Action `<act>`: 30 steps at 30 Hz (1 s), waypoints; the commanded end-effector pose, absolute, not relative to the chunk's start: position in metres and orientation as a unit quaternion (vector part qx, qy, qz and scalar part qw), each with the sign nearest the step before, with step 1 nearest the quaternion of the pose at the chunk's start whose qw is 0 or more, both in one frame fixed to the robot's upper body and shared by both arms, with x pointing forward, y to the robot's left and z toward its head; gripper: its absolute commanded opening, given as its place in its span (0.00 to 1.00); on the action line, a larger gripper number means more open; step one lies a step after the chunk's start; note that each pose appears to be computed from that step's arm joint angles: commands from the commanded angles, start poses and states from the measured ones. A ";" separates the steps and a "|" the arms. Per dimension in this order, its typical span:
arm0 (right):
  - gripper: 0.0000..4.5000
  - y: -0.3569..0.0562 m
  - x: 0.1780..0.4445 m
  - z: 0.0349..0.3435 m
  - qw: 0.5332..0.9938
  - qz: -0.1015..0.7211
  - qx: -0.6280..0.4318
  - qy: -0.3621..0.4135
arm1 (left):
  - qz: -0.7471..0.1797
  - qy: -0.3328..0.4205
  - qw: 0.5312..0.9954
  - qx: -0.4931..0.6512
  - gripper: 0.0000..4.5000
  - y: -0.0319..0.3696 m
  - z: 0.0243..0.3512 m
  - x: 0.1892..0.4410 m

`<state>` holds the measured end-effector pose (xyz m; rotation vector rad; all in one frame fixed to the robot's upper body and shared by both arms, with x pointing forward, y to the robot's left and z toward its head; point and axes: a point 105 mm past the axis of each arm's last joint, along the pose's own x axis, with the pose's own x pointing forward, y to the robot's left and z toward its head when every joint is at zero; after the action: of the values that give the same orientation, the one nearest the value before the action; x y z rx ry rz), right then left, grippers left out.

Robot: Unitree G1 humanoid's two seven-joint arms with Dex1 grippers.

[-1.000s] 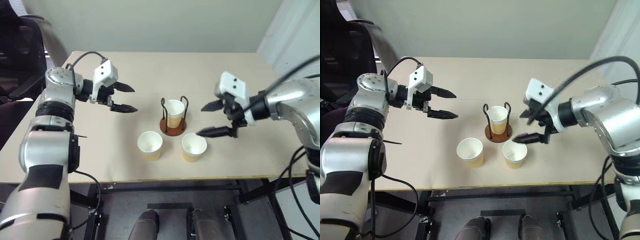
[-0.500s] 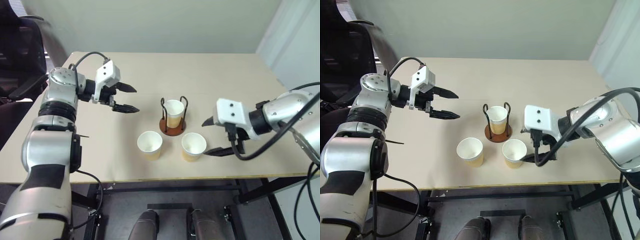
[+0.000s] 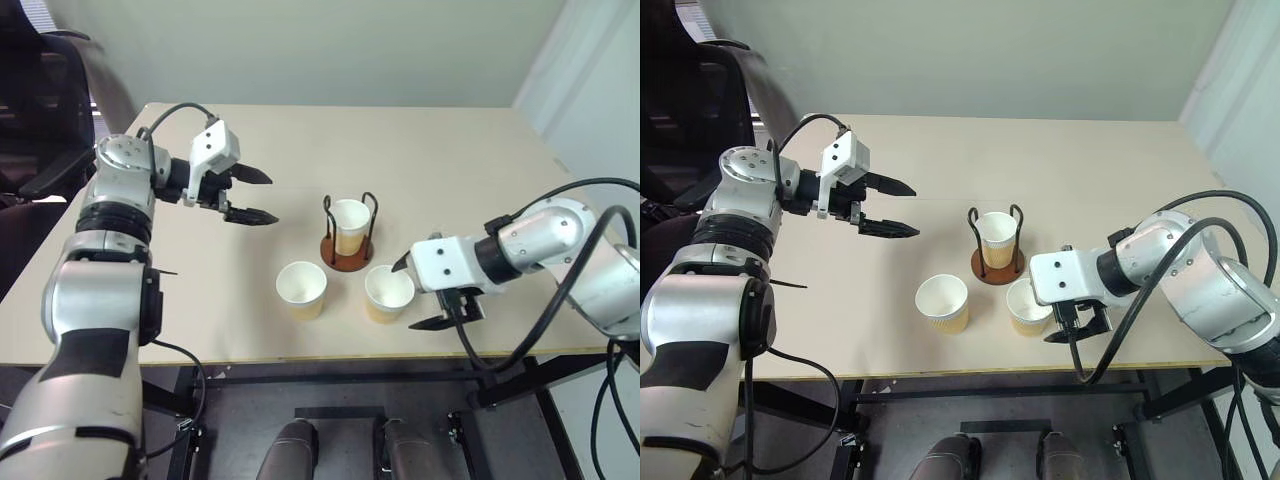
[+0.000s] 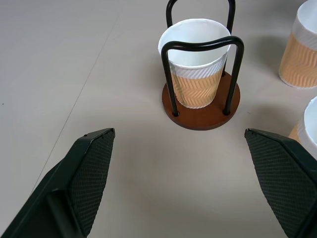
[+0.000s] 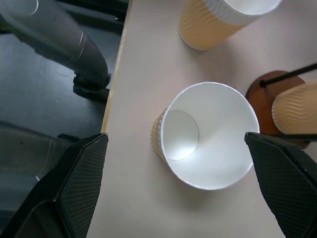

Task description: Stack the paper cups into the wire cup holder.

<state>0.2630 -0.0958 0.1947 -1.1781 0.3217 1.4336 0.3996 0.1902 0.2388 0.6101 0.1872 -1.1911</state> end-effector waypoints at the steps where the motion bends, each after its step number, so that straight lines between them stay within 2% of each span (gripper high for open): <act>1: 1.00 -0.093 0.264 0.195 0.568 0.614 -0.534 0.123 | -0.544 0.065 0.783 0.294 1.00 0.192 0.256 0.399; 14: 1.00 -0.097 0.274 0.166 0.521 0.620 -0.571 0.134 | -0.541 0.064 0.785 0.294 1.00 0.196 0.256 0.398; 18: 0.81 -0.096 0.277 0.160 0.506 0.623 -0.581 0.132 | -0.542 0.062 0.784 0.295 1.00 0.196 0.257 0.398; 28: 0.03 -0.097 0.279 0.162 0.496 0.631 -0.582 0.129 | -0.582 0.033 0.774 0.249 1.00 0.182 0.264 0.392; 30: 0.02 -0.099 0.280 0.166 0.501 0.630 -0.578 0.131 | -0.590 0.030 0.772 0.236 1.00 0.178 0.265 0.391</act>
<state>0.2778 -0.0971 0.1521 -1.3967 0.3524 1.5515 0.3962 0.1847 0.2511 0.5108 0.1158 -1.2268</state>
